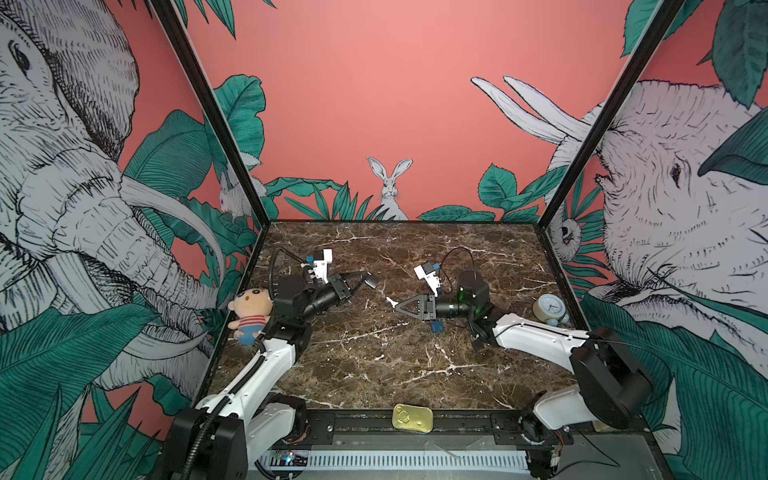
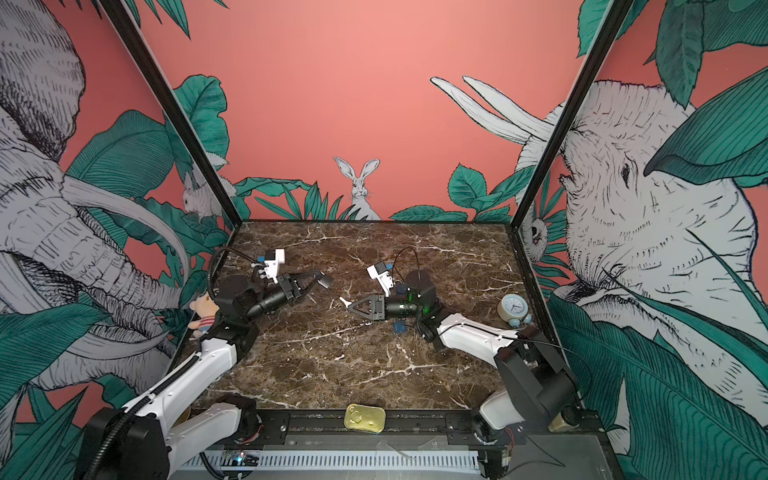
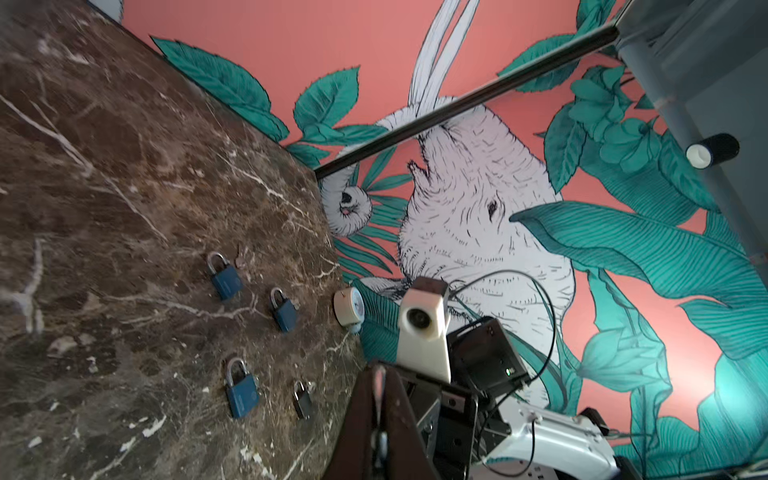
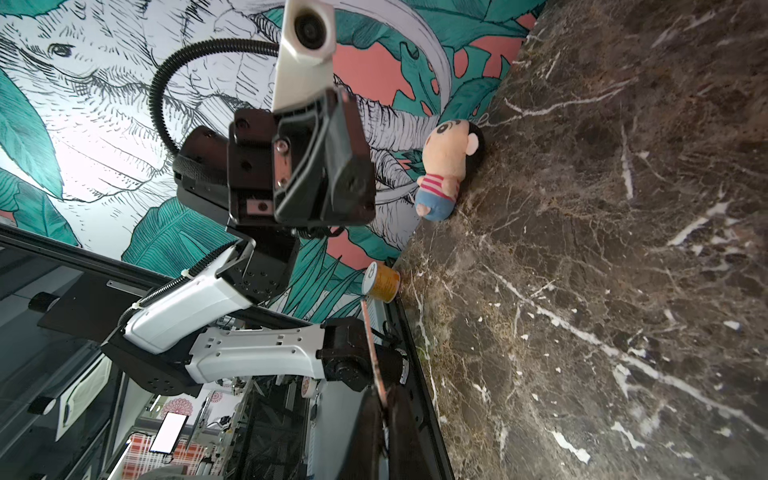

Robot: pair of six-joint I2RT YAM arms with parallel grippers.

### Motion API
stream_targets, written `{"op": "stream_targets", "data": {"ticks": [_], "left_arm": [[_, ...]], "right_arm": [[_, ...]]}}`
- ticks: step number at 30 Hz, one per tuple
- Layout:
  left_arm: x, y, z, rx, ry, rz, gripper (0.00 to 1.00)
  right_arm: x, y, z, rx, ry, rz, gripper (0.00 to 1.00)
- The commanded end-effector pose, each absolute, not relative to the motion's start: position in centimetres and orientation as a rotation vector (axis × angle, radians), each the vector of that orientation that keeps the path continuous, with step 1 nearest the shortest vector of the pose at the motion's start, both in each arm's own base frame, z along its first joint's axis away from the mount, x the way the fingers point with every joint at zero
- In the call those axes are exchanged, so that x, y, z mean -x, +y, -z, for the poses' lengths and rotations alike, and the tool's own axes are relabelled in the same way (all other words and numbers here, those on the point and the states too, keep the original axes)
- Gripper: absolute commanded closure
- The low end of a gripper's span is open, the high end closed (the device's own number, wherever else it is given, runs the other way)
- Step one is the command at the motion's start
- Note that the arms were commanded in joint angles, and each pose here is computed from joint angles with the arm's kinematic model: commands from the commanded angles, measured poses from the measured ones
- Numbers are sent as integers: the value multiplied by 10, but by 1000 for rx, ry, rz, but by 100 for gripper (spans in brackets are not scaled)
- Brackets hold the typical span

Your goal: Lock with the key

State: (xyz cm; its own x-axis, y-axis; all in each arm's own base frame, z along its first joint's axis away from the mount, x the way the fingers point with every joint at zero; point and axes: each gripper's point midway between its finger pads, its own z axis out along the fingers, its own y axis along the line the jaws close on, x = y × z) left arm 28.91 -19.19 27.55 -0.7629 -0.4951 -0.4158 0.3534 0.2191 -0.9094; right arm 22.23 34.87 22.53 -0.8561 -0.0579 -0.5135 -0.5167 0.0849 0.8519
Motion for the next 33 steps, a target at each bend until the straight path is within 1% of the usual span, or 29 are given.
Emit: {"op": "stream_targets", "data": {"ticks": [1, 9, 15, 22, 27, 31, 33], "left_arm": [[-286, -188, -315, 74, 1701, 1635, 100], [-282, -189, -306, 37, 1769, 1587, 100], [-264, -190, -283, -47, 1954, 1472, 100], [-248, -192, -241, -70, 2110, 1433, 100], [-244, -207, -211, -109, 2205, 1397, 100], [-241, -224, -176, -208, 2358, 1244, 100], [-243, -228, -160, -217, 2411, 1208, 100]], "right_arm": [[-220, 349, -237, 608, 1957, -1855, 100], [-224, 340, -240, 590, 1966, -1793, 100], [-239, 322, -235, 547, 2038, -1583, 100], [-254, 298, -249, 467, 2020, -1435, 100], [-261, 290, -249, 435, 2034, -1384, 100], [-264, 287, -249, 411, 2039, -1372, 100], [-264, 286, -248, 405, 2040, -1370, 100]]}}
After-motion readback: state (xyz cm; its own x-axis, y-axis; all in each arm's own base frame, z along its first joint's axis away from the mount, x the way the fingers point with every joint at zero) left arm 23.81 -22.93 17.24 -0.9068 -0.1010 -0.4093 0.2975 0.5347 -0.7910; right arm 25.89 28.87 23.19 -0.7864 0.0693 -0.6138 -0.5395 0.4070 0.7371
